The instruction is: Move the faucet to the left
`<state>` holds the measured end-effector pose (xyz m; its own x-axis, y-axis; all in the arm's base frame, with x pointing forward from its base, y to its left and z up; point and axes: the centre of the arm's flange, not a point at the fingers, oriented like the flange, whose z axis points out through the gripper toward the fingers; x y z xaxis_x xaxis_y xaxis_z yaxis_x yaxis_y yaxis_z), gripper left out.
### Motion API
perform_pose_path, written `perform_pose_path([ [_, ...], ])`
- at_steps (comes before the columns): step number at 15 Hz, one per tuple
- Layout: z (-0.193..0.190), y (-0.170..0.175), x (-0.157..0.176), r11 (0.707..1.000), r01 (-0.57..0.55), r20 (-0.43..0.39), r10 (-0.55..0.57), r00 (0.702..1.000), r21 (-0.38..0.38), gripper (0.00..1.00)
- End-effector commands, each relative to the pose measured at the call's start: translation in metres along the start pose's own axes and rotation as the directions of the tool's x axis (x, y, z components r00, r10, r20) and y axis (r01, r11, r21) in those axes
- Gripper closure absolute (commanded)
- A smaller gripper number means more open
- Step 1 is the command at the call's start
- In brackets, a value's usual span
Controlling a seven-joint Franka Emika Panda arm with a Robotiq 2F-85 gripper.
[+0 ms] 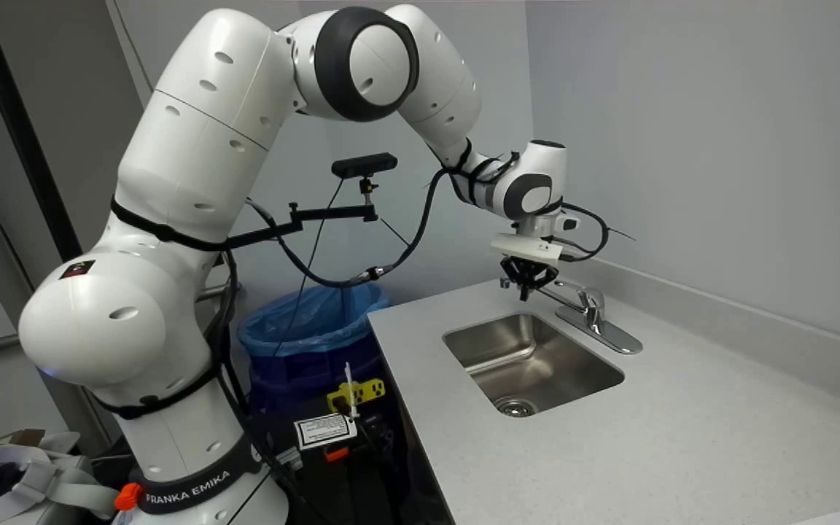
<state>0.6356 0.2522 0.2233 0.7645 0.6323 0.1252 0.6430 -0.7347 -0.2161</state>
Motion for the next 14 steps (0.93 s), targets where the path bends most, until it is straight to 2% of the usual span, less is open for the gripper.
perform_pose_path([
  [1,0.013,-0.015,0.028,0.998,0.07,-0.057,-0.07,0.996,0.001,1.0],
  [5,0.012,-0.022,0.04,0.988,0.138,-0.13,-0.146,0.981,-0.07,1.0],
  [9,0.018,-0.03,0.051,0.961,0.223,-0.18,-0.251,0.951,-0.163,1.0],
  [14,0.022,-0.036,0.059,0.932,0.28,-0.224,-0.33,0.917,-0.229,1.0],
])
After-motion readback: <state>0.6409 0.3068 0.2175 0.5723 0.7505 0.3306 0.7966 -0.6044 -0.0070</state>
